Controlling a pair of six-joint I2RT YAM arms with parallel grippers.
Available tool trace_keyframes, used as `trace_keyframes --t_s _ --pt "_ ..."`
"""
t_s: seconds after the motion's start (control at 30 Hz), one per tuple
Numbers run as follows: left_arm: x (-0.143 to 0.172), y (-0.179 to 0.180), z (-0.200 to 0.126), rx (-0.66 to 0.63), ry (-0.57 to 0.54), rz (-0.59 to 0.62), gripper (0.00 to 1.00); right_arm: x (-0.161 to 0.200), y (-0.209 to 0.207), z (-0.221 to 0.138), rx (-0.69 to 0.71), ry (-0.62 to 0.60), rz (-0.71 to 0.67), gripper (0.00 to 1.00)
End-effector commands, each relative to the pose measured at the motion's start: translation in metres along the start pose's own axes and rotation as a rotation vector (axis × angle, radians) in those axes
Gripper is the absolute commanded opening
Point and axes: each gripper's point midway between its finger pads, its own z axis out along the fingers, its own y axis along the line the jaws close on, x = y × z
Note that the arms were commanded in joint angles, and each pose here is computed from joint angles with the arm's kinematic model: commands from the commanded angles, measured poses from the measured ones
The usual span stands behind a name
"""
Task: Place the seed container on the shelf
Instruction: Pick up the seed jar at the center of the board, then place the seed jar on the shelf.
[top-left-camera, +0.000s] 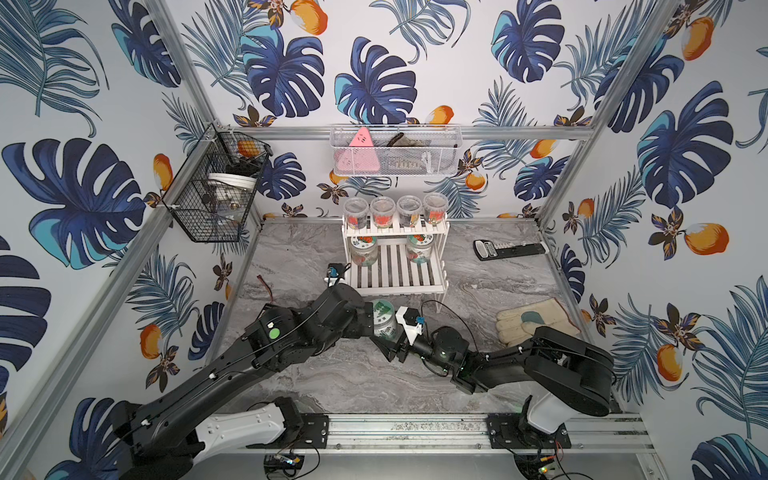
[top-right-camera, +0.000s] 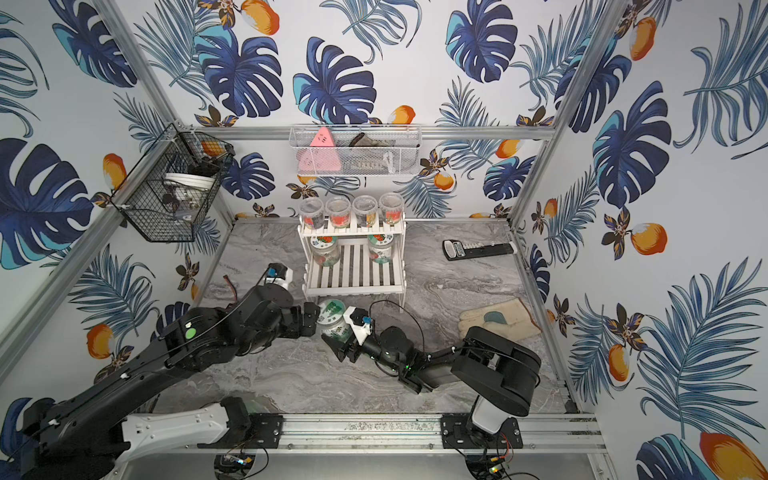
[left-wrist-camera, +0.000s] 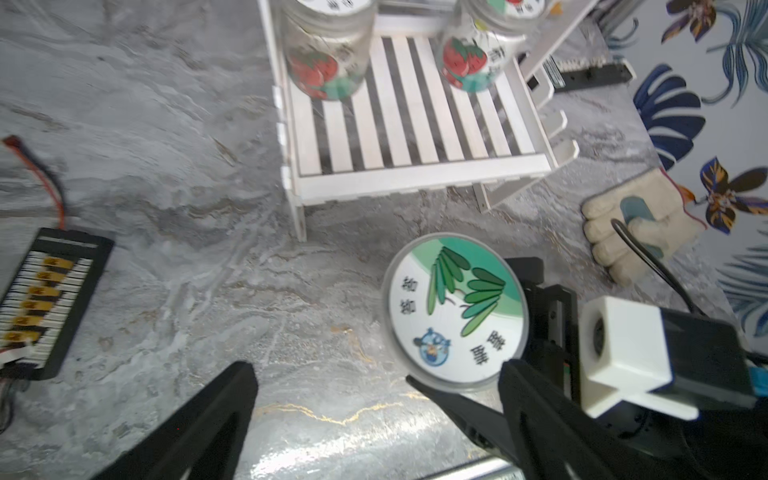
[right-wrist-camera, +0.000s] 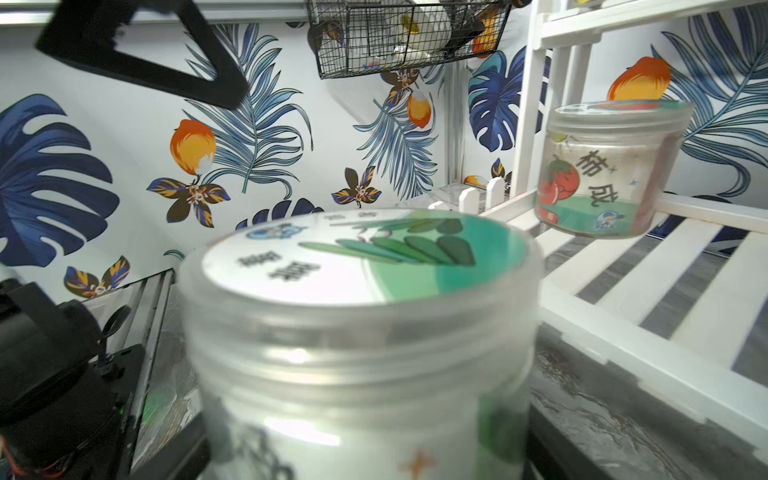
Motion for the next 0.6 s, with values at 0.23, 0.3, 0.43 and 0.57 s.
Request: trace_keyframes --t_s 0.23,0.3,0.43,0.57 --pt "0.001 0.058 0.03 -0.126 0.028 -0.1 0.99 -0.02 -0.053 0.031 0.165 0.024 0.048 0.86" --pt "0.01 0.065 0.043 -0.105 0.06 -0.171 0.99 -0.023 -0.06 0.039 0.183 0.03 0.046 0.86" --pt "0.028 0.081 0.063 -0.081 0.107 -0.303 0.99 -0.027 -0.065 0.057 0.197 0.028 0.028 0.86" --pt "0.043 0.085 0.076 -0.072 0.157 -0.346 0.99 -0.029 -0.075 0.072 0.228 0.019 0.024 0.86"
